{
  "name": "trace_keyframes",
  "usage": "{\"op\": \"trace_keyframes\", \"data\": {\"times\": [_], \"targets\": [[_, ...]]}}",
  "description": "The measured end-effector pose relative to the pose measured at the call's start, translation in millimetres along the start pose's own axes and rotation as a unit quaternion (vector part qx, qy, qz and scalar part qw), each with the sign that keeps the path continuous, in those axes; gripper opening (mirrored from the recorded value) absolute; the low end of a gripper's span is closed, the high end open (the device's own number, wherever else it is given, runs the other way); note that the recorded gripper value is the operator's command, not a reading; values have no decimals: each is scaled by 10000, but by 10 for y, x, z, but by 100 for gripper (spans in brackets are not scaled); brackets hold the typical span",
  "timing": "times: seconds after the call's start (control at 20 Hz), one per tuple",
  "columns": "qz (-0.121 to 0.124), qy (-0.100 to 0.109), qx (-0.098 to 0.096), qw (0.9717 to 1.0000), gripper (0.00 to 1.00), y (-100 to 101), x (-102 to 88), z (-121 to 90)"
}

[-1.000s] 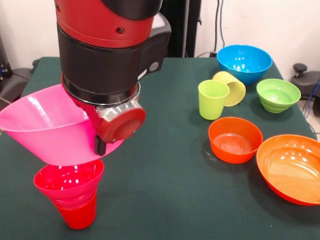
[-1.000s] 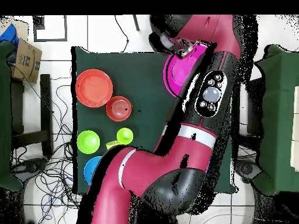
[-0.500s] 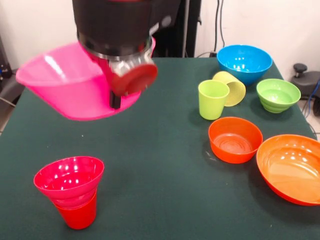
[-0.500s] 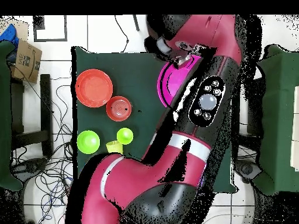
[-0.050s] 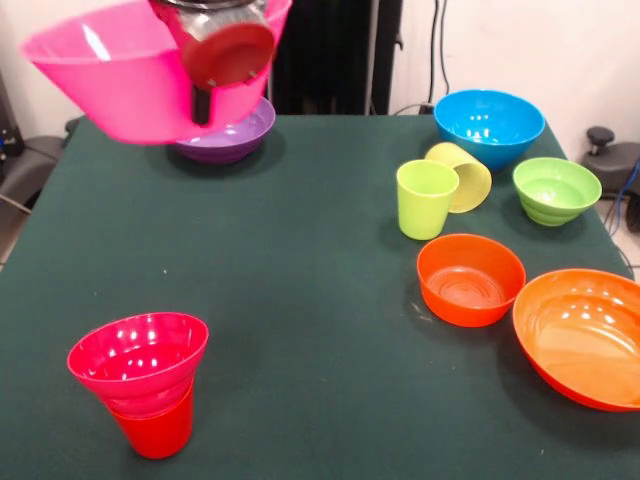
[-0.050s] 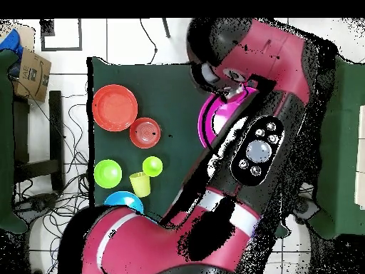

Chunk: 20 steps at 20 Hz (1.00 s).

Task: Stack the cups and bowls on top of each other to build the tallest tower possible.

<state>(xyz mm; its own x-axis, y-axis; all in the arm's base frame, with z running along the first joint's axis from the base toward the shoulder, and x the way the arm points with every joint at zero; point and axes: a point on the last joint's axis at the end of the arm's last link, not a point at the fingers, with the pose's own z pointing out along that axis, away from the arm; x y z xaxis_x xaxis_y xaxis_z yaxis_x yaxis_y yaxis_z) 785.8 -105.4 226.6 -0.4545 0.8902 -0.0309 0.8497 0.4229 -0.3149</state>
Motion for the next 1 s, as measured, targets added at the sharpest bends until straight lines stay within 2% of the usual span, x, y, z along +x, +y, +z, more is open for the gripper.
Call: {"op": "trace_keyframes", "data": {"times": [0.1,0.15,0.2,0.45,0.65,1.0], "targets": [[55,-119,-43,9999,0,-66,-50,30],[125,-363,-132,9992,0,-150,-143,99],[145,-442,-169,9988,0,-173,-172,125],[205,-708,-312,9968,0,-240,-256,273],[185,-738,-296,9967,0,-274,-244,382],[161,-501,-250,9983,0,-285,-134,583]]}}
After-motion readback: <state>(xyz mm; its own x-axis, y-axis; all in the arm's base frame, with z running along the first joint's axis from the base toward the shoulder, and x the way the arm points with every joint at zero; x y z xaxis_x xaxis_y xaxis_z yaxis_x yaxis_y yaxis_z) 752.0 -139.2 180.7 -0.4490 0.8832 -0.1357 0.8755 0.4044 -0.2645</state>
